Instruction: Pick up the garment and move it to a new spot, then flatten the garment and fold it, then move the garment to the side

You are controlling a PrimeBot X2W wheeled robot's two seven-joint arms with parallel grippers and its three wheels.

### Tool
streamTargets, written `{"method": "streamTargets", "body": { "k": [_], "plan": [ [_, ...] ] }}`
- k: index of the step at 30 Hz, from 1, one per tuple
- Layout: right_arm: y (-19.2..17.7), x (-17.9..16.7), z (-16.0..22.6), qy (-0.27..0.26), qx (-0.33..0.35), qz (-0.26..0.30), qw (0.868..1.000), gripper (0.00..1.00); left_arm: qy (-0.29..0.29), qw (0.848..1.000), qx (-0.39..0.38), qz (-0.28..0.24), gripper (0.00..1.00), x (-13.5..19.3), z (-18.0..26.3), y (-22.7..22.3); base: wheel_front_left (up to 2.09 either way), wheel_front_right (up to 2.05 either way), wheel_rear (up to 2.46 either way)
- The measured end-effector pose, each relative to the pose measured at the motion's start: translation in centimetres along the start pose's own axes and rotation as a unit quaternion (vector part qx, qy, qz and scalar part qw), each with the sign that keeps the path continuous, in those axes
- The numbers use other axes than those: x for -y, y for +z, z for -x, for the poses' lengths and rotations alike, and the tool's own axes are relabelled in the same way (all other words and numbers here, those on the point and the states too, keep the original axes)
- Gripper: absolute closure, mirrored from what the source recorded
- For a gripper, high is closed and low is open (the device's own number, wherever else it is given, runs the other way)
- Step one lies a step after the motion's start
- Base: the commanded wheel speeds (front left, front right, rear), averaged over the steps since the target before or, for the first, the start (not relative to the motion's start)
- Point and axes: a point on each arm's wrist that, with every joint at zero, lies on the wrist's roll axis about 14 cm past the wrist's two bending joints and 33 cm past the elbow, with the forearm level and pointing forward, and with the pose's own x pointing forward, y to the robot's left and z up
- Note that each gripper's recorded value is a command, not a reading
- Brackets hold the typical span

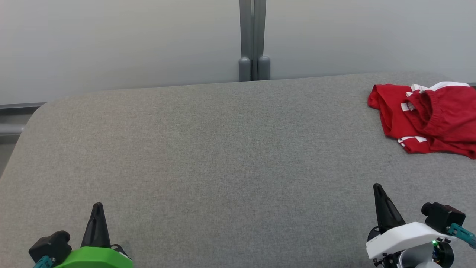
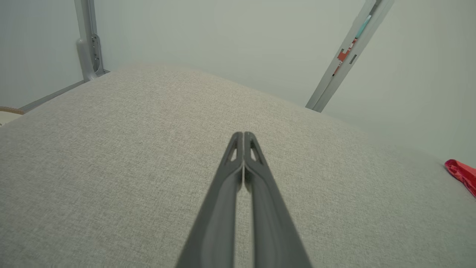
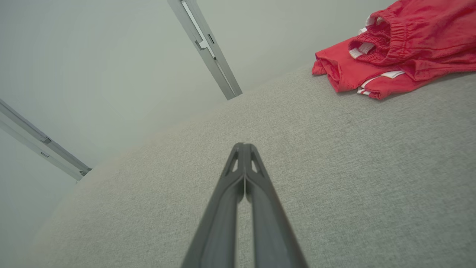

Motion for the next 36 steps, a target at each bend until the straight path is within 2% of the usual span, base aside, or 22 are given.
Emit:
{"method": "streamTargets", "body": {
  "k": [16,36],
  "plan": [
    [0.4,0.8,-0.6,-0.019,0.001,-0.12,0.993,1.0,0.007,0.992,-0.011,0.129,1.0,0.0,-0.7,0.1,0.0,0.0,0.0],
    [1.1,1.3,-1.5,-0.027,0.007,-0.242,0.97,1.0,0.003,0.965,-0.017,0.263,1.0,0.5,-1.5,0.5,0.0,0.0,0.0]
  ]
}}
